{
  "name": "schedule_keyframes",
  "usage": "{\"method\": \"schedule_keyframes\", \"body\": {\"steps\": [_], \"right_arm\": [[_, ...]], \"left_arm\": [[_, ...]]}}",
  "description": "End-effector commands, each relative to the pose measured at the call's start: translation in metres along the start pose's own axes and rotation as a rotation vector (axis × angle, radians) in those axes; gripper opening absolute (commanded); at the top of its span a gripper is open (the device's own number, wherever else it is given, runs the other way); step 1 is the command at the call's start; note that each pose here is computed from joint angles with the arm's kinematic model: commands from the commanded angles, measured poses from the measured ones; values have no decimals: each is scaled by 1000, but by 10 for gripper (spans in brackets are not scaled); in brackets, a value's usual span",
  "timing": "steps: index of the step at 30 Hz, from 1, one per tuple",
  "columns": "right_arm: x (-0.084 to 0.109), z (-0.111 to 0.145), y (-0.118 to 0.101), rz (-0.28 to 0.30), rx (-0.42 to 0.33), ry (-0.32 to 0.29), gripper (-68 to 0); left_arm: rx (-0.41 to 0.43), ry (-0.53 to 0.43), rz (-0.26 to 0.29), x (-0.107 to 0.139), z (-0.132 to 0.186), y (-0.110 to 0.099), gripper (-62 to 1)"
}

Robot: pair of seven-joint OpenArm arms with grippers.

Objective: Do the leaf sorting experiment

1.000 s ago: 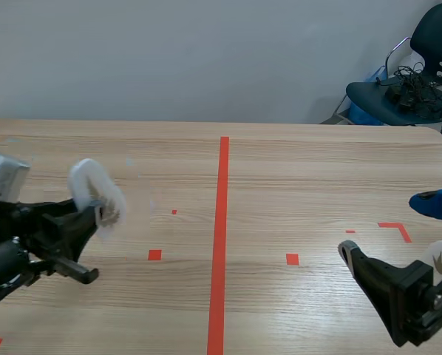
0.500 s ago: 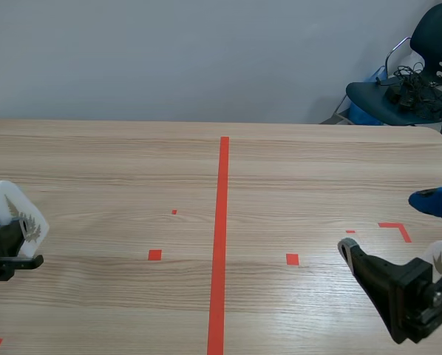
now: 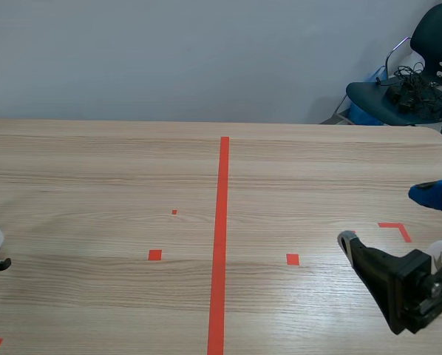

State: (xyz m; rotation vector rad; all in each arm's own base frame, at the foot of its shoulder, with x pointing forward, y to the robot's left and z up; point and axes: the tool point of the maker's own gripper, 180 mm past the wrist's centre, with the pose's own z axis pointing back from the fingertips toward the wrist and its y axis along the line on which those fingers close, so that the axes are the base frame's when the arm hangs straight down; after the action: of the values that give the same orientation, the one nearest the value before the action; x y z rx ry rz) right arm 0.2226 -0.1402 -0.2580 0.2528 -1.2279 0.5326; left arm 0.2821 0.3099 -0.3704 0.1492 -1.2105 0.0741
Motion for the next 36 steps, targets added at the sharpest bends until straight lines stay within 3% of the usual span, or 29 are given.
{"method": "schedule_keyframes", "body": {"steps": [1,5,10,12,18,22,24,27,30,36], "right_arm": [[8,-1,-5,7,-12,-29,4],[9,-1,-6,9,-14,-30,4],[9,-1,-6,9,-14,-29,4],[8,-1,-6,9,-14,-27,4],[8,-1,-6,9,-14,-26,4],[8,-1,-6,9,-14,-26,4],[8,-1,-6,9,-14,-26,4],[8,-1,-6,9,-14,-26,4],[8,-1,-6,9,-14,-26,4],[8,-1,-6,9,-14,-27,4]], "left_arm": [[-5,-58,-5,20,-2,0,-493],[-9,-59,-12,21,-3,1,-425],[-28,-70,-19,26,-3,0,-230],[-57,-87,-28,34,-2,-5,-203],[-166,-195,-103,91,12,-34,-194],[-230,-309,-152,146,31,-58,-113],[-262,-361,-152,170,43,-71,-57],[-340,-399,-111,194,63,-95,14],[-475,-393,-89,197,84,-125,14],[-687,-297,-91,173,116,-163,14]]}}
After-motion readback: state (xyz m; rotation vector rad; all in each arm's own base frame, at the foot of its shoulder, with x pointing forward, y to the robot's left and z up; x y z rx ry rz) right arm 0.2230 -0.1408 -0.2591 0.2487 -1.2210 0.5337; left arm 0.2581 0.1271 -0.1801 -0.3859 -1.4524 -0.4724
